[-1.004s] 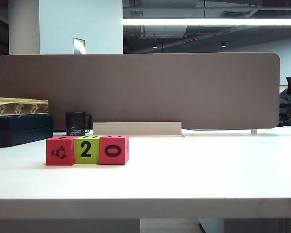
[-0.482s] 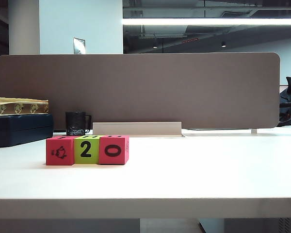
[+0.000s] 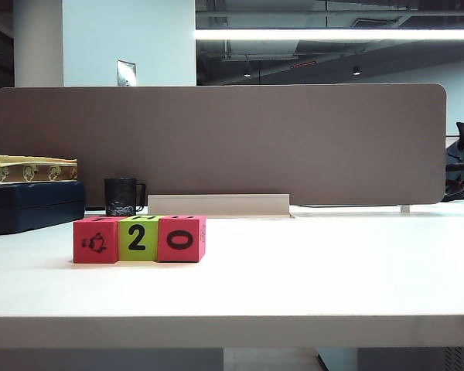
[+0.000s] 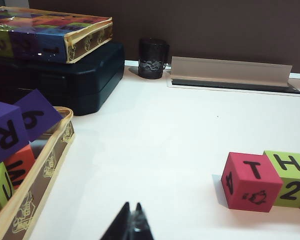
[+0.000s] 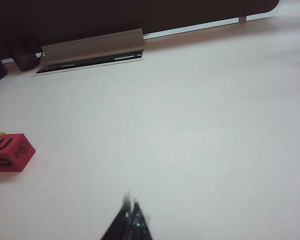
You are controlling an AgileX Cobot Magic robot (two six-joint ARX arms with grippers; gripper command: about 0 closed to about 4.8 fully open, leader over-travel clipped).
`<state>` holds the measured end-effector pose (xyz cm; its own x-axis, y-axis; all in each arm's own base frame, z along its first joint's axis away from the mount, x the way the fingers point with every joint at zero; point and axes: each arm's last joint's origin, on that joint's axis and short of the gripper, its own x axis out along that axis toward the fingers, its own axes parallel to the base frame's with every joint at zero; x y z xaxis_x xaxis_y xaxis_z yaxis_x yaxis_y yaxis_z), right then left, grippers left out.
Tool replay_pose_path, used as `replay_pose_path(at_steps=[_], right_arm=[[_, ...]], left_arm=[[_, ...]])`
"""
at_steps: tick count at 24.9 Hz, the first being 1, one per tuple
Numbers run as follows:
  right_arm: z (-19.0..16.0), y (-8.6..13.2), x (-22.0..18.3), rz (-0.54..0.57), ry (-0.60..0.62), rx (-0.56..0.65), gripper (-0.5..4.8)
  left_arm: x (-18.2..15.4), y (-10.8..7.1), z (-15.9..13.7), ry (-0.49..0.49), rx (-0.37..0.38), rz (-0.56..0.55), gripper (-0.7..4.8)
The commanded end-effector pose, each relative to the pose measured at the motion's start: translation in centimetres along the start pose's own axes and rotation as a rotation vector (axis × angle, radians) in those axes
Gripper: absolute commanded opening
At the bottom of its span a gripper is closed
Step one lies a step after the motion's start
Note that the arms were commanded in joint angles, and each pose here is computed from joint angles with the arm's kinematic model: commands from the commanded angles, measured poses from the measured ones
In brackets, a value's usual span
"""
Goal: Select the appropriate blocks from the scattered letter blocks on the table and arrange them in a row to spell out "THU".
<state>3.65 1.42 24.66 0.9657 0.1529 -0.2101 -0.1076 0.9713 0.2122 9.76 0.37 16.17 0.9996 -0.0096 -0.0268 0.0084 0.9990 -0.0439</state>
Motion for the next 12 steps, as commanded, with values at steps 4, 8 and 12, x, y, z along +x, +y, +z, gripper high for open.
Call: replay_pose_path(at_steps=[4,8,12], right_arm=[[0.9,0.9,0.7,0.047,-0.193,0.157,-0.01],[-0.6,1.4,1.9,0.08,-0.194,0.122,-0.01],[-1.2,1.5,2.4,0.099,-0.187,0.12,-0.01]], left_arm=[[0.0,0.0,0.1,-0.008,0.002,-0.001,-0.05],[0.0,0.0,0.1,-0.008,0.002,0.0,-0.05],[0.0,0.0,0.1,-0.008,0.002,0.0,-0.05]])
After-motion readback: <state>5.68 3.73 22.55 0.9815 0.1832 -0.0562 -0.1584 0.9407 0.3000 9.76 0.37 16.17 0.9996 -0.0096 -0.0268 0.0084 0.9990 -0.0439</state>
